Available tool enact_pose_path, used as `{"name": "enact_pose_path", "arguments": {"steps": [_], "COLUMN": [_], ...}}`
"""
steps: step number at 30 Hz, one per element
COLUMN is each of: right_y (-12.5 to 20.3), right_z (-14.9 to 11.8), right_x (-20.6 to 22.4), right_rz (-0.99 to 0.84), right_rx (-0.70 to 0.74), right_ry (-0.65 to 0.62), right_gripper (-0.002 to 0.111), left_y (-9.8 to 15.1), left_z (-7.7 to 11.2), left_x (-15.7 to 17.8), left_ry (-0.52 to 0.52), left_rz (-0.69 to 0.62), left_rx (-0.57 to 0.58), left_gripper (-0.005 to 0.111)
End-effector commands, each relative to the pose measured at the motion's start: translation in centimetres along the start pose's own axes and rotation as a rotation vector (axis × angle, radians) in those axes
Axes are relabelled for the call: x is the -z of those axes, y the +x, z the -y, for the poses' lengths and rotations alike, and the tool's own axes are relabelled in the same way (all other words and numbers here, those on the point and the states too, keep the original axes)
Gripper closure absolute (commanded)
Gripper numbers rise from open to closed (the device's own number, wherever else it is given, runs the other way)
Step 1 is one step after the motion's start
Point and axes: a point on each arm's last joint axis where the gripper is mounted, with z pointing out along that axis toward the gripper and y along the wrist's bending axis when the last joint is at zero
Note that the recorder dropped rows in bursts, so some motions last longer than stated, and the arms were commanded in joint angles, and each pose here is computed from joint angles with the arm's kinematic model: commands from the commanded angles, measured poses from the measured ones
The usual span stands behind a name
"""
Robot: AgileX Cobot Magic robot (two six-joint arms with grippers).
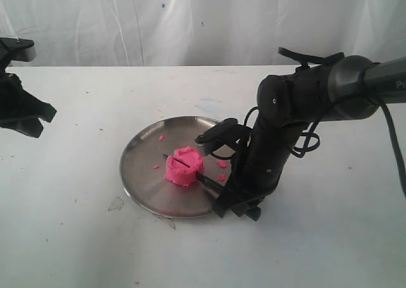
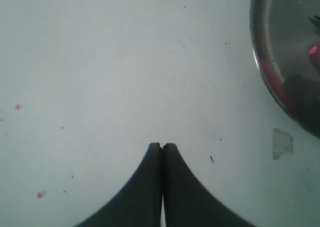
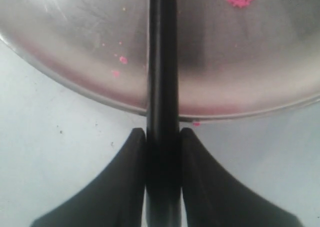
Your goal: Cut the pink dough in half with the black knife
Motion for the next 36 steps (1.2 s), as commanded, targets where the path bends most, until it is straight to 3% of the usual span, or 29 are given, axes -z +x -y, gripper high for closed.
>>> {"name": "enact_pose_path", "arguments": {"steps": [1,8,17,27,36], "right_y": [0.0,0.0,0.2,0.2,-0.2], "right_z": [0.0,0.0,-0.1,-0.4,-2.9], "right_x": [0.2,0.2,0.2,0.1,-0.2], "right_rz": [-0.005,-0.007,-0.026,-0.032,-0.055], "right_rx": [0.003,0.003,0.003,0.007,0.085], "right_ry": [0.003,0.003,-0.006,-0.013,-0.028], "right_gripper": [0.108,0.108,0.108,0.108,0.108], "left_y": [2.5,7.2,11.9,11.6,11.5], "left_z": [1.1,2.8,3.1,2.9,3.0], "left_x": [2.4,4.8,1.5,1.3,1.3], "left_ry": [0.006,0.010,0.002,-0.007,-0.004], "left_rz": [0.011,0.012,-0.030,0.029,0.040], "left_rx": [0.027,0.060,0.109,0.126,0.132], "left_gripper": [0.107,0.107,0.107,0.107,0.107]}}
